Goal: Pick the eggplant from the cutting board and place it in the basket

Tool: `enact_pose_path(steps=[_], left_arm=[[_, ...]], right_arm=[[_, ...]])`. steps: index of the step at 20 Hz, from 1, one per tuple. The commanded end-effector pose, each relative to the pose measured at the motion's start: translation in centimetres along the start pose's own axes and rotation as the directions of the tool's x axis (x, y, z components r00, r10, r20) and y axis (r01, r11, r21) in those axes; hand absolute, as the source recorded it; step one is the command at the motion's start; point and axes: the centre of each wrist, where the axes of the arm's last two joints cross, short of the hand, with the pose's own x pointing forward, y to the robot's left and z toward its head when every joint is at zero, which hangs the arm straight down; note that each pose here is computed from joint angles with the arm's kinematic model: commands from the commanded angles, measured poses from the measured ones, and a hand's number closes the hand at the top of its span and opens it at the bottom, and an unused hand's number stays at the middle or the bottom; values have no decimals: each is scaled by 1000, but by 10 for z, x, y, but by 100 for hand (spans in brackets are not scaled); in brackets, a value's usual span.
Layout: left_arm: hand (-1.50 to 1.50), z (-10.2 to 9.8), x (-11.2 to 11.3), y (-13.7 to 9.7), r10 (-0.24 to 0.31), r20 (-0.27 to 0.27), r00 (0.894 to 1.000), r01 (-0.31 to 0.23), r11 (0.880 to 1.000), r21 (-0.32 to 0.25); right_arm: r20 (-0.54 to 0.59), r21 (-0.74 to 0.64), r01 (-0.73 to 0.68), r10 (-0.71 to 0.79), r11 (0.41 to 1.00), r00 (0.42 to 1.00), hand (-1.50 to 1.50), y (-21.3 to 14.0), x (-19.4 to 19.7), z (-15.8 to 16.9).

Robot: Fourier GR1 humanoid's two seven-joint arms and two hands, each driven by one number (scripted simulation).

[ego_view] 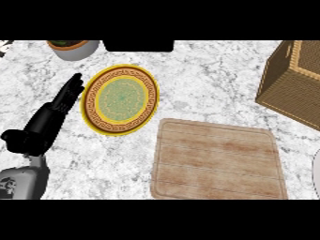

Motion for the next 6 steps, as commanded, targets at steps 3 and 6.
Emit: enact_pose_path(steps=[3, 6], left_arm=[[0, 4, -11, -10, -12, -19, 1000, 12, 1000, 5], [0, 11, -11, 17, -12, 0, 1000, 12, 1000, 8]], right_arm=[[-102, -91, 168, -177, 982, 979, -150, -26, 11, -22], [-171, -65, 192, -200, 979, 965, -150, -48, -9, -22]])
